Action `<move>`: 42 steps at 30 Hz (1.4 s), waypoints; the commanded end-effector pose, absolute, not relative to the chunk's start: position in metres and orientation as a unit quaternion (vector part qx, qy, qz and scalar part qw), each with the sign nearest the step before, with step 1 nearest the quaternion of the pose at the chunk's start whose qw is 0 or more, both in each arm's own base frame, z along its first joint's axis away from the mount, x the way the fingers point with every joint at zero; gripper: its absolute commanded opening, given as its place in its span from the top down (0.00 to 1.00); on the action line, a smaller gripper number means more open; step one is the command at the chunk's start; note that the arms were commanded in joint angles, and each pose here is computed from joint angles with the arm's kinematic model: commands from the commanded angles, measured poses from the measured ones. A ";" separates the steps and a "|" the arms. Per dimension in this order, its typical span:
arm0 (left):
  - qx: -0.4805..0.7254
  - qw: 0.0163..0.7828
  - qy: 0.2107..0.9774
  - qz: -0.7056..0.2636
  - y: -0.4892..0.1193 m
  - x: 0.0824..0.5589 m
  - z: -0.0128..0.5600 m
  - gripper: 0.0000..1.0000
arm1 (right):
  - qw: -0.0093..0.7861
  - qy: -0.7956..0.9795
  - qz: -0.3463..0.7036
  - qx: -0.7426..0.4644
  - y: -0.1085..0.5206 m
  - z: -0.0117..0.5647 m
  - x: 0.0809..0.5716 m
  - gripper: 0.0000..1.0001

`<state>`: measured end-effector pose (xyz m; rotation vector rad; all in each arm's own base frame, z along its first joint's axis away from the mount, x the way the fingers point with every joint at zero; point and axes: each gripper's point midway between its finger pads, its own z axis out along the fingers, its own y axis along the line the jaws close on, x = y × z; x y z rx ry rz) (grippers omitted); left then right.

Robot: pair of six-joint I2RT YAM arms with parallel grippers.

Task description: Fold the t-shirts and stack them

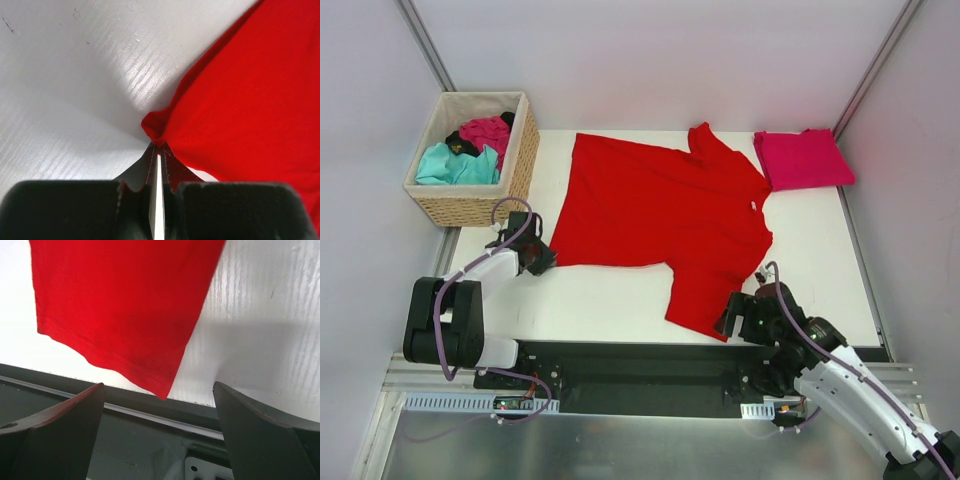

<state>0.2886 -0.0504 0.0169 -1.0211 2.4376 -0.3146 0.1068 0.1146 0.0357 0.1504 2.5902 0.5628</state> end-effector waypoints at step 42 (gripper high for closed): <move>-0.381 0.234 0.888 -0.109 -0.045 0.274 0.012 1.00 | 0.160 0.968 0.182 0.062 0.137 0.000 0.104 0.99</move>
